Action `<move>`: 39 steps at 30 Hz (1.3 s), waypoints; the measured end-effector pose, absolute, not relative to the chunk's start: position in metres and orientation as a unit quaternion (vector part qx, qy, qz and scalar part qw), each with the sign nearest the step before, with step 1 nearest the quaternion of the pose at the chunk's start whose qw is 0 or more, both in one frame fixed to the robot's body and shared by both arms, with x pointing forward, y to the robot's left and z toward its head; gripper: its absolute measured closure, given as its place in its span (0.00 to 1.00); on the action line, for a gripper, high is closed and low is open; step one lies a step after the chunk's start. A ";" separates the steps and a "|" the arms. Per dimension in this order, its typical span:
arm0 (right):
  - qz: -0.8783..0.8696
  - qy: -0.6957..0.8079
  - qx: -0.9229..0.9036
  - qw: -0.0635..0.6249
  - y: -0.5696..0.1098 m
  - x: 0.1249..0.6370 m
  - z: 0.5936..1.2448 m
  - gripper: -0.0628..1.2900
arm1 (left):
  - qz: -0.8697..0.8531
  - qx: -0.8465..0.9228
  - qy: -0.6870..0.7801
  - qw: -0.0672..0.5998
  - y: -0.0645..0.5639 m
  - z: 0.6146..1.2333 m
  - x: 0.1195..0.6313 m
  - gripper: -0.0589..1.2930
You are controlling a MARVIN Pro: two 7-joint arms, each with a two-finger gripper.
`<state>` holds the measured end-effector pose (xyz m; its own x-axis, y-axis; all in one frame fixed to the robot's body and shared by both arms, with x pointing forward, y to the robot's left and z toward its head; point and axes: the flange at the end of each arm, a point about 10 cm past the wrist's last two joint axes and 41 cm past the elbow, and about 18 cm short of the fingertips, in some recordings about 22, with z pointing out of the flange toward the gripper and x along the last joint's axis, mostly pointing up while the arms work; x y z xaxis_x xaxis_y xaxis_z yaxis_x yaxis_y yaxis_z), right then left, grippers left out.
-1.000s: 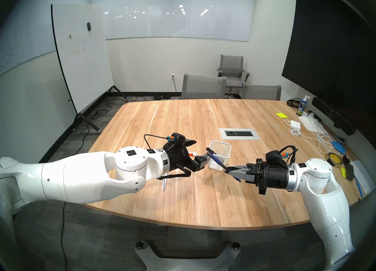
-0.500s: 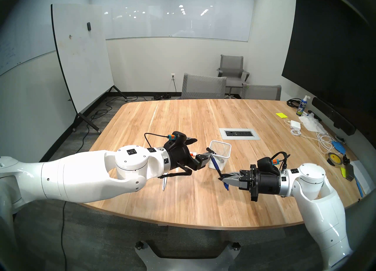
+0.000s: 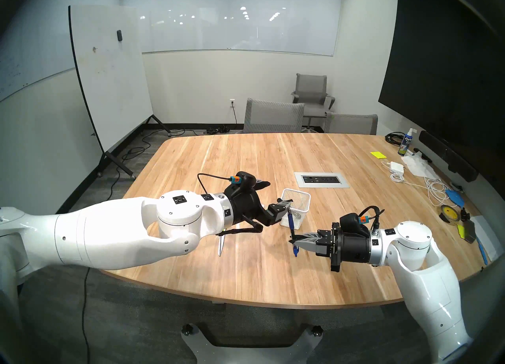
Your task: Place the pen, the marker, and the scissors into the pen holder
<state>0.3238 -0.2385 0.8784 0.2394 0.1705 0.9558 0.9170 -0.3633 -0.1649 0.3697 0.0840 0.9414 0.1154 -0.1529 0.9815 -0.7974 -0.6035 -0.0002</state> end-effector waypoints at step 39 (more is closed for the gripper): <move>-0.489 -0.387 -0.678 0.389 -0.235 0.329 0.885 0.97 | 0.570 0.679 -0.347 0.308 0.069 0.948 0.364 0.04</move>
<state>0.3290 -0.2346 0.8850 0.2231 0.1435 0.9642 0.9051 -0.3979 -0.1502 0.3639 0.0694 0.9478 0.1104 -0.1195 0.9867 -0.8212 -0.5702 0.0228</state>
